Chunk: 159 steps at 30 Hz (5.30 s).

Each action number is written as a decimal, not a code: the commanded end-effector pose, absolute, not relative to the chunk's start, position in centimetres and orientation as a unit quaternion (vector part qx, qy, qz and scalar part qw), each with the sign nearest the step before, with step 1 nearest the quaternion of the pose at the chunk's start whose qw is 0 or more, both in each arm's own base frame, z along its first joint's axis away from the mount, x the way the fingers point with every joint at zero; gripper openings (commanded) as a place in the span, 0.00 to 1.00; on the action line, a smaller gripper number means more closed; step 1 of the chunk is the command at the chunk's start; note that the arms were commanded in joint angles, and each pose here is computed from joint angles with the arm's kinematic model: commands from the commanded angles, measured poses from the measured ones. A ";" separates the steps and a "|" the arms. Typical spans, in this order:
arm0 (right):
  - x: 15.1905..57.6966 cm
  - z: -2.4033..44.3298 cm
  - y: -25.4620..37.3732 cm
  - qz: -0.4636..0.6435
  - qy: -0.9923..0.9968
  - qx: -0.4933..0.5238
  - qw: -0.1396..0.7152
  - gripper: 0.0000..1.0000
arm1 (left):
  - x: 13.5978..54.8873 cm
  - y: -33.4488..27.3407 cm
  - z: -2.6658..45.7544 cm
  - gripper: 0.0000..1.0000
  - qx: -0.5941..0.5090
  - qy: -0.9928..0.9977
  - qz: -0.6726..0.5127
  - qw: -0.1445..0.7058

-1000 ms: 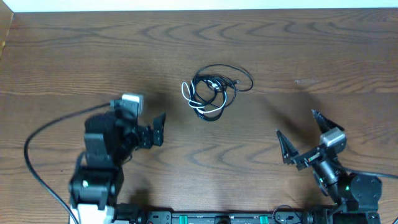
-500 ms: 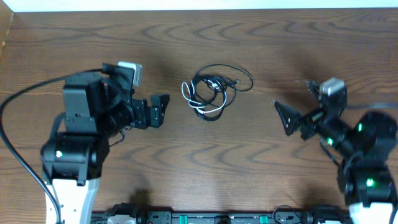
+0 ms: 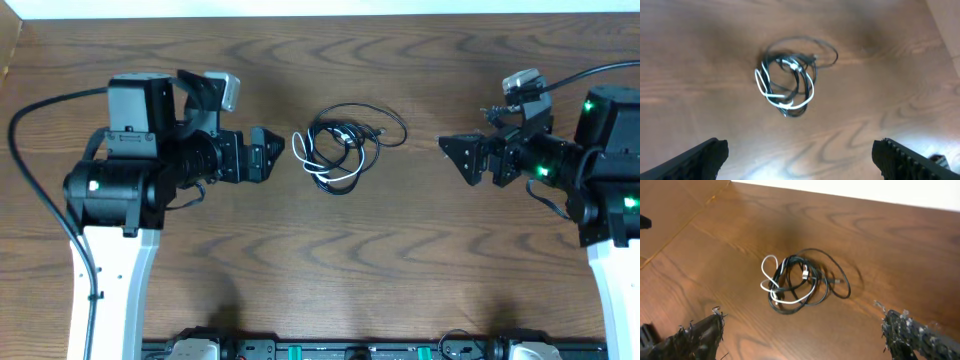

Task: Untangle cables

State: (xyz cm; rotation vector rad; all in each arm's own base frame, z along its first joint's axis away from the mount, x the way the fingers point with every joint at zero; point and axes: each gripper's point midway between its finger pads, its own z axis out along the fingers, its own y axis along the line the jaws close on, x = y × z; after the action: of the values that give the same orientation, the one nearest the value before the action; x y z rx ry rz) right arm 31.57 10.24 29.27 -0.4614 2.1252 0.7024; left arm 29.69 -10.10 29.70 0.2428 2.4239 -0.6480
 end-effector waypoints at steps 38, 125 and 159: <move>31.1 27.2 9.6 0.280 0.885 -0.110 0.356 0.98 | 35.5 -15.8 12.8 0.70 -0.181 0.971 -0.031 0.151; 32.0 28.8 15.1 0.356 0.846 -0.162 0.364 0.89 | 35.5 -21.6 31.9 0.08 -0.006 0.899 -0.273 0.342; 35.5 25.7 21.2 0.469 0.843 -0.063 0.255 0.66 | 35.8 -23.3 30.9 0.07 0.039 0.899 -0.289 0.326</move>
State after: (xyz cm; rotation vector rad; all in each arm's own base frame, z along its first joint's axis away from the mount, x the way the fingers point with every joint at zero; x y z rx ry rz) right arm 36.10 20.35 25.03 -0.1490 2.2950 1.2042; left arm 35.45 -23.32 30.59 0.0799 2.3797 -0.7765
